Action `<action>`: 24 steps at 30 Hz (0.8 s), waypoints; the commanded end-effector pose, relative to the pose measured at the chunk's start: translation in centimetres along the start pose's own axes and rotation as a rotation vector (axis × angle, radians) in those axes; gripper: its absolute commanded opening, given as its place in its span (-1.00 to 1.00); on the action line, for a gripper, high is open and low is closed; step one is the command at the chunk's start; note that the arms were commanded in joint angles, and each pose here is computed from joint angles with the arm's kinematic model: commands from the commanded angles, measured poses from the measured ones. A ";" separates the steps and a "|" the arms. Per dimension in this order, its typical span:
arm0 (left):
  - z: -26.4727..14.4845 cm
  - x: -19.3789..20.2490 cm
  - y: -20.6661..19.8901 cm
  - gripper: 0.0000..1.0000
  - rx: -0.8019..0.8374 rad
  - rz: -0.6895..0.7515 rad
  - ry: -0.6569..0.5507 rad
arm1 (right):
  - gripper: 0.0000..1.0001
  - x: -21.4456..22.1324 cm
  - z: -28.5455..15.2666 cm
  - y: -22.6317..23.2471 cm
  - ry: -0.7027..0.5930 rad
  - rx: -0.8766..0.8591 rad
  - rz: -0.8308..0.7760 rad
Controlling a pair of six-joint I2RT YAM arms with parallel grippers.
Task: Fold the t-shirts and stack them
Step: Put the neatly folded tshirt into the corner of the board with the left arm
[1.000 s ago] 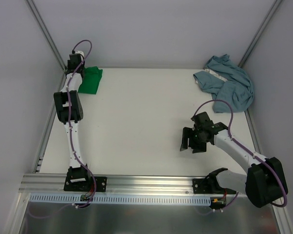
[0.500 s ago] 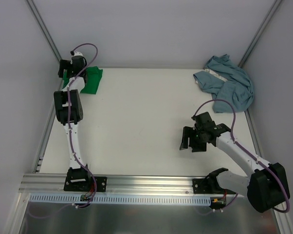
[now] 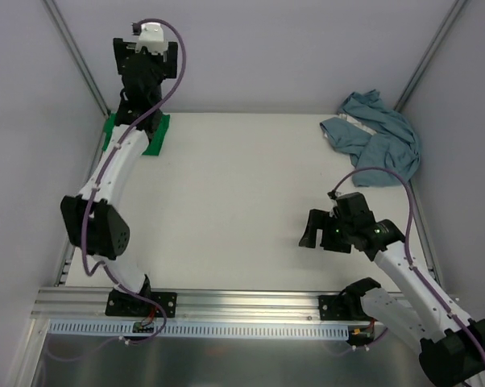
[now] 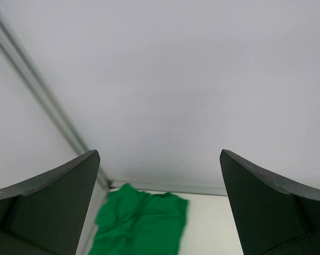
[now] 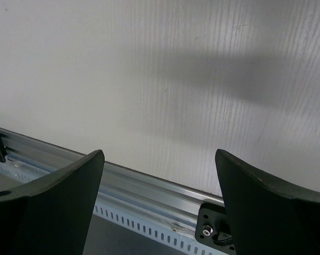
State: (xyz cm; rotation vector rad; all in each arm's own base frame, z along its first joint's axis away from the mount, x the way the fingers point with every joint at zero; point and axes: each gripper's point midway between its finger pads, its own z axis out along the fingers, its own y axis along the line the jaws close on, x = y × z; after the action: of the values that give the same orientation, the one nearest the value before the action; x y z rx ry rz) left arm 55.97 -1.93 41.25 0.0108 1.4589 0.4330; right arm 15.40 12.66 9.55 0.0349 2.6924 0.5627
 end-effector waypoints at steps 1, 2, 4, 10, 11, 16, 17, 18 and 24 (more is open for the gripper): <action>-6.4 -3.9 -2.7 0.97 0.303 -0.296 0.034 | 0.83 -0.6 -2.5 -0.2 -0.063 0.024 -0.014; -8.1 -2.7 -4.5 0.97 0.371 -0.300 0.072 | 0.83 -0.5 -3.2 -0.2 -0.082 0.023 -0.018; -12.4 -2.5 -7.8 0.97 0.479 -0.293 0.120 | 0.84 -0.9 -4.3 -0.5 -0.125 0.038 -0.035; -26.4 -0.4 -7.4 0.97 0.657 -0.377 0.189 | 0.96 -2.1 -9.1 -0.6 -0.283 0.058 -0.078; -27.6 -0.1 -6.6 0.97 0.660 -0.397 0.190 | 0.99 -2.2 -10.1 -0.6 -0.297 0.065 -0.080; -33.7 2.0 -1.8 0.97 0.666 -0.410 0.156 | 0.99 -3.7 -13.8 -1.5 -0.410 0.138 -0.147; -34.3 2.9 -1.5 0.97 0.668 -0.384 0.168 | 0.99 -4.2 -14.5 -2.2 -0.436 0.187 -0.179; -34.6 3.4 -1.0 0.98 0.657 -0.372 0.163 | 0.99 -4.8 -15.2 -2.4 -0.463 0.208 -0.194; -35.7 3.9 1.2 0.97 0.611 -0.360 0.081 | 0.99 -7.6 -17.9 -1.8 -0.604 0.236 -0.207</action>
State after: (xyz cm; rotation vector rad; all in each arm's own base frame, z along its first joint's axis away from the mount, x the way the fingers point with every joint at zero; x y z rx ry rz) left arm 21.27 -9.24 34.71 0.2127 1.5570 -0.3617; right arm 14.78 5.03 24.86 -0.0231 2.2001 0.2383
